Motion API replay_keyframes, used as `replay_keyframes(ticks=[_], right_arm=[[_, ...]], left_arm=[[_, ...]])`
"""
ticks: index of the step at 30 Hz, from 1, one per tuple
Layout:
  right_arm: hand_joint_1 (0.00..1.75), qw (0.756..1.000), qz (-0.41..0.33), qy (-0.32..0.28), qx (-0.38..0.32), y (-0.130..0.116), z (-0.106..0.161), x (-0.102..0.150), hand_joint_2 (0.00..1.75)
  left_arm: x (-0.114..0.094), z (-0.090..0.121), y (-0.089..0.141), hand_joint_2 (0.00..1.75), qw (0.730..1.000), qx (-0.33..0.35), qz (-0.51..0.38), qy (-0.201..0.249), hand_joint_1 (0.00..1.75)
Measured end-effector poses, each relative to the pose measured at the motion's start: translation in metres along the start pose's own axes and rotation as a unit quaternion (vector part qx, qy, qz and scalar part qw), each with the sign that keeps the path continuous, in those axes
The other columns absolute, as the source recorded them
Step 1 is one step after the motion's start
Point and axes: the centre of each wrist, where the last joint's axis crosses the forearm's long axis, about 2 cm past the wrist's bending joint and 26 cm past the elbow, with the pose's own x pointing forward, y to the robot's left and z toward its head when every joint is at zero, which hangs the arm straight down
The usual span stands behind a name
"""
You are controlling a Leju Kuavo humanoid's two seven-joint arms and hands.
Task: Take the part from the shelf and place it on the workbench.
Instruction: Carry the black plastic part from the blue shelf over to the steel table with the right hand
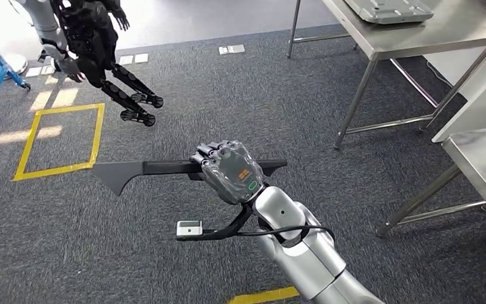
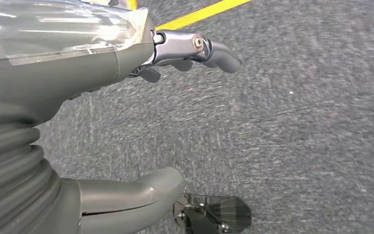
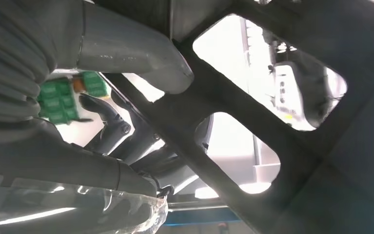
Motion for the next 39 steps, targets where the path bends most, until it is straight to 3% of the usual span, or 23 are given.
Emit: replay_keyframes(ticks=[39], right_arm=[[1.75, 1.0, -0.008, -0.006, -0.001, -0.002, -0.012, 0.002, 1.75]], left_arm=[[-0.001, 0.003, -0.004, 1.75, 1.0, 0.005, 0.017, 0.0, 0.0]])
